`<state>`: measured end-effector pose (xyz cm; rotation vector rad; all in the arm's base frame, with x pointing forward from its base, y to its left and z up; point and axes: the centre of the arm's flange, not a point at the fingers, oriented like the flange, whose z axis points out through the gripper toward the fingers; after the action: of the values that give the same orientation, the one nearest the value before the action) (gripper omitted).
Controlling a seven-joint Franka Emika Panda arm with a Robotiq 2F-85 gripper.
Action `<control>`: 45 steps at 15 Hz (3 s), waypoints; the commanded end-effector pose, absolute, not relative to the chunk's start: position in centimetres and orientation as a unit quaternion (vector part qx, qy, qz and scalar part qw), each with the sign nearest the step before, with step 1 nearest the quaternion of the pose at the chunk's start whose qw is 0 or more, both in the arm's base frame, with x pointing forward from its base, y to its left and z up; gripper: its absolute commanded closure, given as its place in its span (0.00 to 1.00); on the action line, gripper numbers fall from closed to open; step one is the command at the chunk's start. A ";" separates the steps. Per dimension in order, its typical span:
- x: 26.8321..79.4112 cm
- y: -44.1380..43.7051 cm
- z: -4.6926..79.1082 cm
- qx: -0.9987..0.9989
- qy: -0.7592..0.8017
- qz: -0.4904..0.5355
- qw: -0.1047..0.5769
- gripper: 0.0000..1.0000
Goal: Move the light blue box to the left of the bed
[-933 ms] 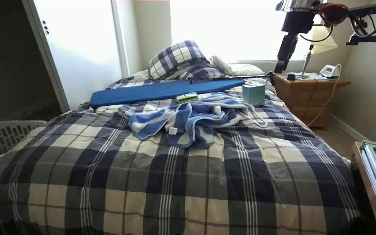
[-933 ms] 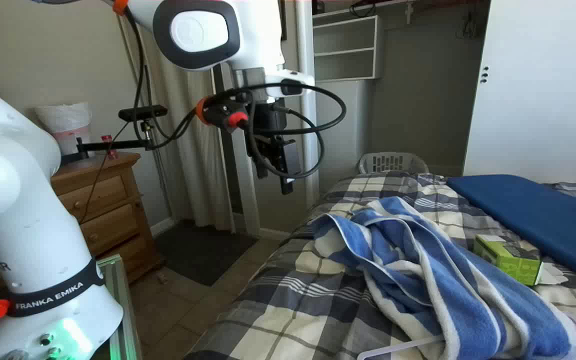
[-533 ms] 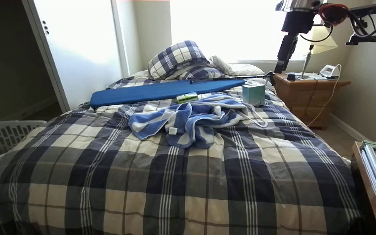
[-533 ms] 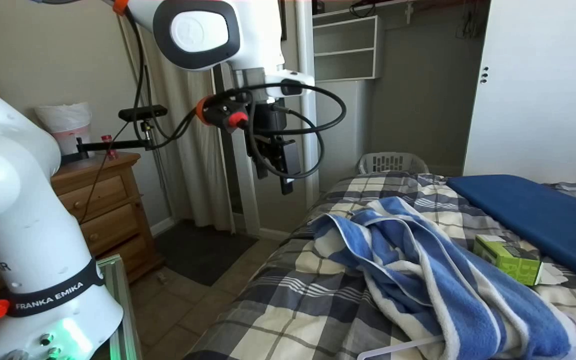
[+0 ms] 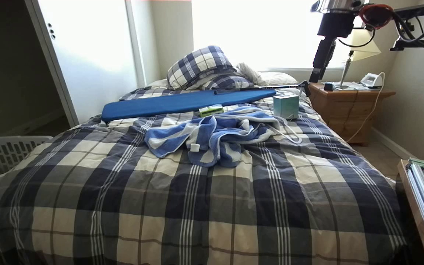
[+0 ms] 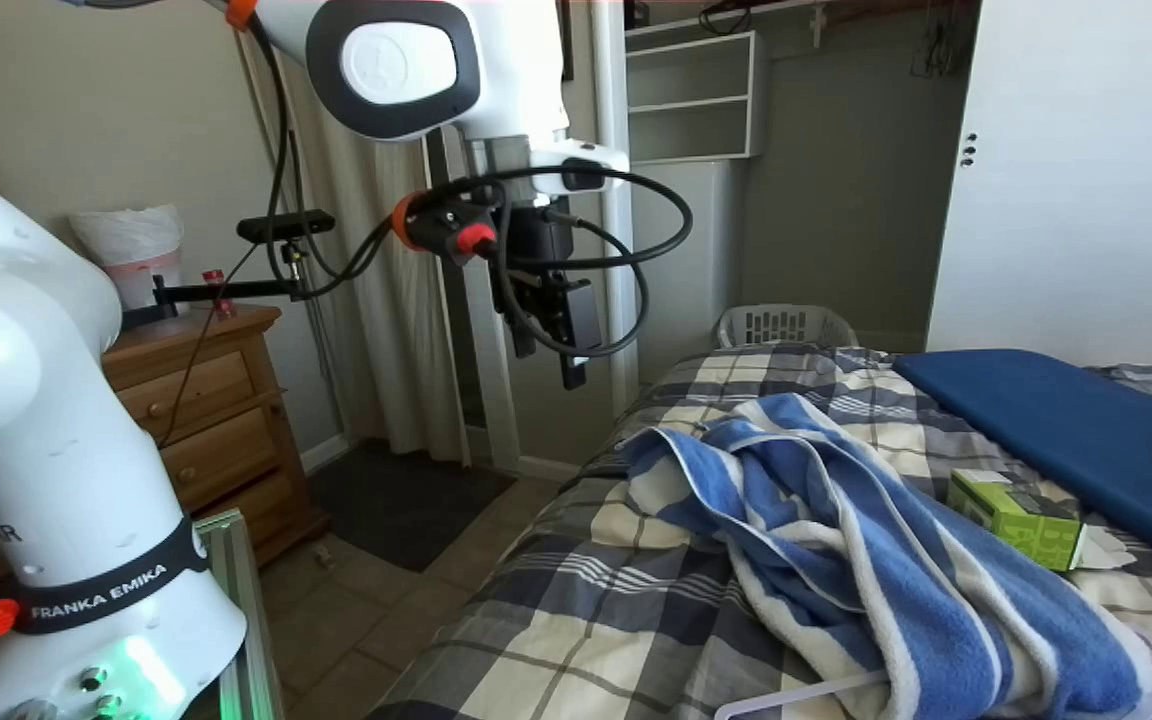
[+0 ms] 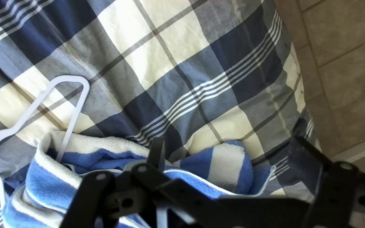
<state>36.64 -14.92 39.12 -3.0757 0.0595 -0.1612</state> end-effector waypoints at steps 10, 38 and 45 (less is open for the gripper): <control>36.6 -14.9 39.1 -0.998 0.019 -0.052 0.031 0.00; 39.9 -22.6 38.3 -0.994 0.044 -0.092 0.035 0.00; 44.6 -33.0 35.4 -0.989 0.048 -0.129 0.062 0.00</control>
<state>40.46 -28.13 37.41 -3.0180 0.1557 -0.3855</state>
